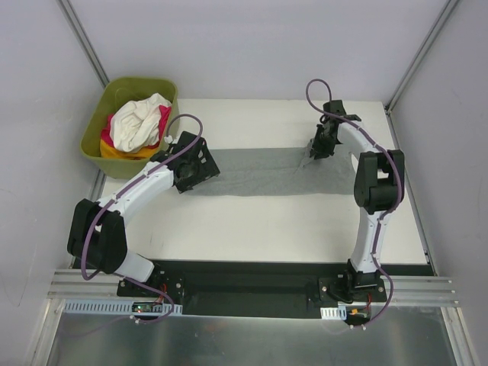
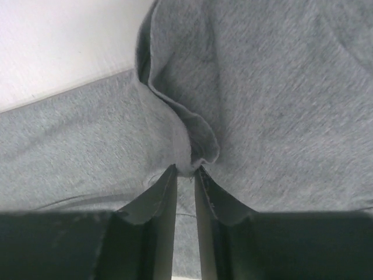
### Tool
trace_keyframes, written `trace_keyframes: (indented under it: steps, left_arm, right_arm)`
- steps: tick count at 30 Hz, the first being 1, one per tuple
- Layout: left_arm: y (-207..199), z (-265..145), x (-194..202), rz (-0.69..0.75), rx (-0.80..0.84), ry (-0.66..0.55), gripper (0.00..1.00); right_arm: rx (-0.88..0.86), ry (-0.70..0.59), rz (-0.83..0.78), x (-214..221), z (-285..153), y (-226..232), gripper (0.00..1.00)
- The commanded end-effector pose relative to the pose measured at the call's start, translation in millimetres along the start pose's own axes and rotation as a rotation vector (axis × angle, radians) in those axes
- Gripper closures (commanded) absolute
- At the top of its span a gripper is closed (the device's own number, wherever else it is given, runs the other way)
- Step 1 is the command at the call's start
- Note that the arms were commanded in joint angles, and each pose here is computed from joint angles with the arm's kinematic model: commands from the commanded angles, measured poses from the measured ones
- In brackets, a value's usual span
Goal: Fold and stack the t-shirts
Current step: Fold the other side of the tshirt into a rectangle
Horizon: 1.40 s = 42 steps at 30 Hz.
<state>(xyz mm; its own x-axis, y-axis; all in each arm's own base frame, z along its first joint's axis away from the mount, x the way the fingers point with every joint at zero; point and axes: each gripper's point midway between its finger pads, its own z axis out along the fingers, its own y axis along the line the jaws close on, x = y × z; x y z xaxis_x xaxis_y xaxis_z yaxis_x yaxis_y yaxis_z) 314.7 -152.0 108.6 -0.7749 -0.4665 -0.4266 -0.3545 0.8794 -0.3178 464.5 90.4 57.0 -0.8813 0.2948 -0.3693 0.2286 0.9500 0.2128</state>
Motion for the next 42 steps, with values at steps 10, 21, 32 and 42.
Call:
trace_keyframes:
  steps: [10,21,32,42]
  left_arm:
    - [-11,-5,-11,0.032,0.018,-0.025,0.01]
    - [-16,-7,-19,0.05,0.028,-0.043,0.01]
    - [-47,6,-28,0.133,0.087,0.005,0.01]
    - [-84,72,-8,0.185,0.114,0.185,0.01]
  right_arm:
    - [-0.101,-0.078,-0.043,-8,-23,63,0.91]
    - [-0.213,-0.038,-0.09,-2,-12,114,0.48]
    - [-0.261,-0.077,-0.056,11,-72,72,0.0]
    - [-0.117,0.083,0.161,47,-24,-11,0.0]
